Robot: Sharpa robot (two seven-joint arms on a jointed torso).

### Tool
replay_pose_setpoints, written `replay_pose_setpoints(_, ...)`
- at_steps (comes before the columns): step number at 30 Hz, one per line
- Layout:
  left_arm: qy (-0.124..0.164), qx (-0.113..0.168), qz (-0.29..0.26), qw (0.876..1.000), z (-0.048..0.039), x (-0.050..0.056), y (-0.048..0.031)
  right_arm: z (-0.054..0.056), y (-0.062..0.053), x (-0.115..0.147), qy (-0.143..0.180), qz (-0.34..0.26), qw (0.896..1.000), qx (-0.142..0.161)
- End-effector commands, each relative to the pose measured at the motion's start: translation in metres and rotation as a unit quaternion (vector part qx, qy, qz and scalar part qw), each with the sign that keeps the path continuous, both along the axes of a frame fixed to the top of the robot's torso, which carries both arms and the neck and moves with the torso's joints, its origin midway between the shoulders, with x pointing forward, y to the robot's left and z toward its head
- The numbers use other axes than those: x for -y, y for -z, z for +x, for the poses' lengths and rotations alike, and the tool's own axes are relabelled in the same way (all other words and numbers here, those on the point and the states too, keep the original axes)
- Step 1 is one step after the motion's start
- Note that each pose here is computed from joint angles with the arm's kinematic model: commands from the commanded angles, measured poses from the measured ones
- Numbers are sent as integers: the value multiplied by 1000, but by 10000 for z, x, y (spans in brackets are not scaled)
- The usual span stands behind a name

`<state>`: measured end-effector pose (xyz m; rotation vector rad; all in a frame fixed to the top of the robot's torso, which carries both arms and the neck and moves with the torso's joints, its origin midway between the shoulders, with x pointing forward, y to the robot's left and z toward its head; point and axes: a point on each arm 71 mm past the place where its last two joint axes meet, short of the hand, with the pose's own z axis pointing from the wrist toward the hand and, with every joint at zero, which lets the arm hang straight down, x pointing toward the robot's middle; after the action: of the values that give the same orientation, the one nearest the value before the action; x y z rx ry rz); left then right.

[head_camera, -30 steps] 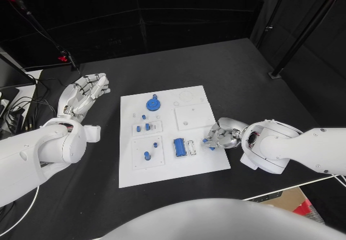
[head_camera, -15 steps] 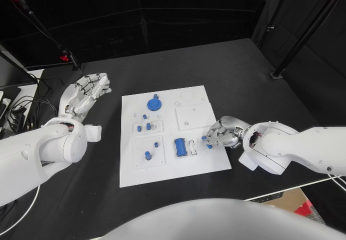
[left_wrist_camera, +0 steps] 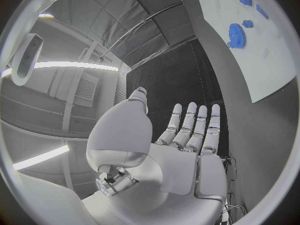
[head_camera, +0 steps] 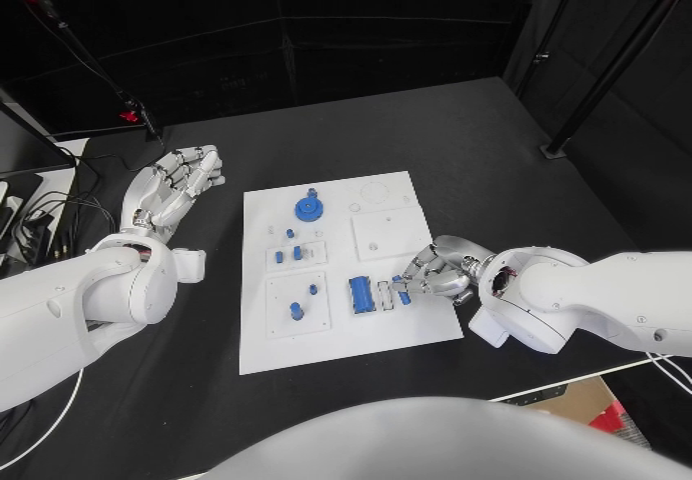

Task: Assemble the parts on the task board

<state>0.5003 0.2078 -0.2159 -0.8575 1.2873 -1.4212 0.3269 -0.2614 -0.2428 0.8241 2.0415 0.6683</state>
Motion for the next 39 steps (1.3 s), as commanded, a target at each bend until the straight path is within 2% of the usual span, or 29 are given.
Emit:
replay_pose_setpoints(1, 10, 40, -14, 999, -11, 17, -67, -2, 28, -28, 10, 6, 1000, -25)
replay_pose_setpoints(7, 10, 40, -14, 999, -11, 22, -67, 41, 70, -70, 10, -12, 999, -33)
replay_pose_setpoints(18, 11, 41, -14, 999, -11, 30, -68, 111, 119, -145, -1, -50, 998, -29)
replay_pose_setpoints(39, 11, 40, -14, 999, -7, 31, -66, 153, 131, -227, -12, -61, 998, -17)
